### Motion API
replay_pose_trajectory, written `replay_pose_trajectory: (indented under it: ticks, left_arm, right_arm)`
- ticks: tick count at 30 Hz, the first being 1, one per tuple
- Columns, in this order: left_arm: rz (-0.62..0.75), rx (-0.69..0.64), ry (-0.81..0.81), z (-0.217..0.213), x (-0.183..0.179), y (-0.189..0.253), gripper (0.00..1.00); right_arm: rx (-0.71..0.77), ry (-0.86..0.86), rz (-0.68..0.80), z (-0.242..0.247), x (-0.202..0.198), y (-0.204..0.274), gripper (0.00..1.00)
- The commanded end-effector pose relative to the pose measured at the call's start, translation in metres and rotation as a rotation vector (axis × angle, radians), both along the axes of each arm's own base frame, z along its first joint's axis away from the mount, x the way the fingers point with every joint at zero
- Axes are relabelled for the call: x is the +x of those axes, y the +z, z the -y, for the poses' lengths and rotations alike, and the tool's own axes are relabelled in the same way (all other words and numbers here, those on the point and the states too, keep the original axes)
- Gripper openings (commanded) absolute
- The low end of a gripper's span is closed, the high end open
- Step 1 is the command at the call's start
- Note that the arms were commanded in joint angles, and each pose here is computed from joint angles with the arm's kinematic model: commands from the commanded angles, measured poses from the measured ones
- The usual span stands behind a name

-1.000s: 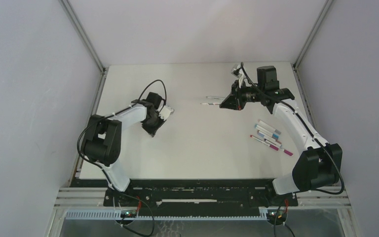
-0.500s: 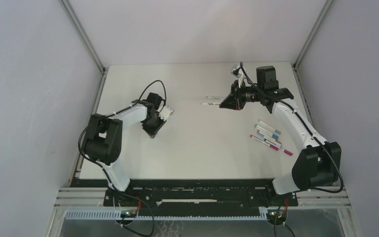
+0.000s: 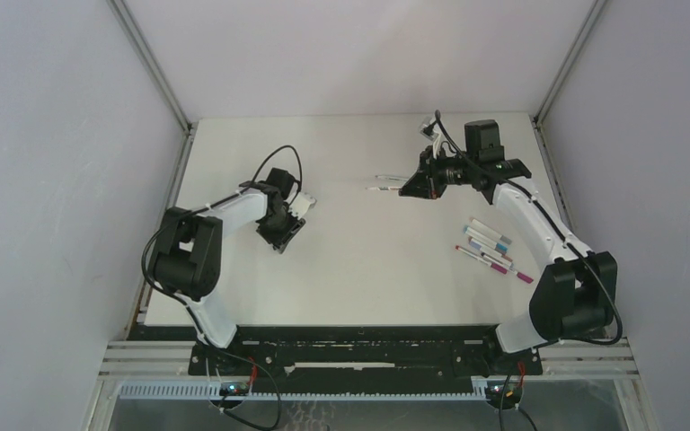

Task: Open the pen caps
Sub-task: Place the pen cap at the center of the board.

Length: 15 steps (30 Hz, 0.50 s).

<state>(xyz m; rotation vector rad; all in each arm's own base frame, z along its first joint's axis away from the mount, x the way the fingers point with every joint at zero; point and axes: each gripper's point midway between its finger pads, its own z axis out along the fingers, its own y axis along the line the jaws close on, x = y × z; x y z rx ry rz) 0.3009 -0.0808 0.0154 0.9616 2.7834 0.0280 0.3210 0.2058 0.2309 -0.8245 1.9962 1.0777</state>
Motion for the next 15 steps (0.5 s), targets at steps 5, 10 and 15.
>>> replay_pose_trajectory:
  ticks: [5, 10, 15]
  left_arm:
    - [0.175, -0.055, 0.019, 0.003, 0.024, 0.054, 0.55]
    - [0.229, -0.103, 0.006, 0.005, 0.020, 0.086, 0.63]
    - [0.304, -0.149, -0.002, 0.004, 0.009, 0.123, 0.86]
  right_arm:
    - [0.032, -0.096, -0.096, 0.006, 0.027, -0.019, 0.00]
    - [0.042, -0.158, -0.190, 0.013, 0.043, -0.042, 0.00]
    - [0.046, -0.188, -0.281, 0.014, 0.052, -0.067, 0.00]
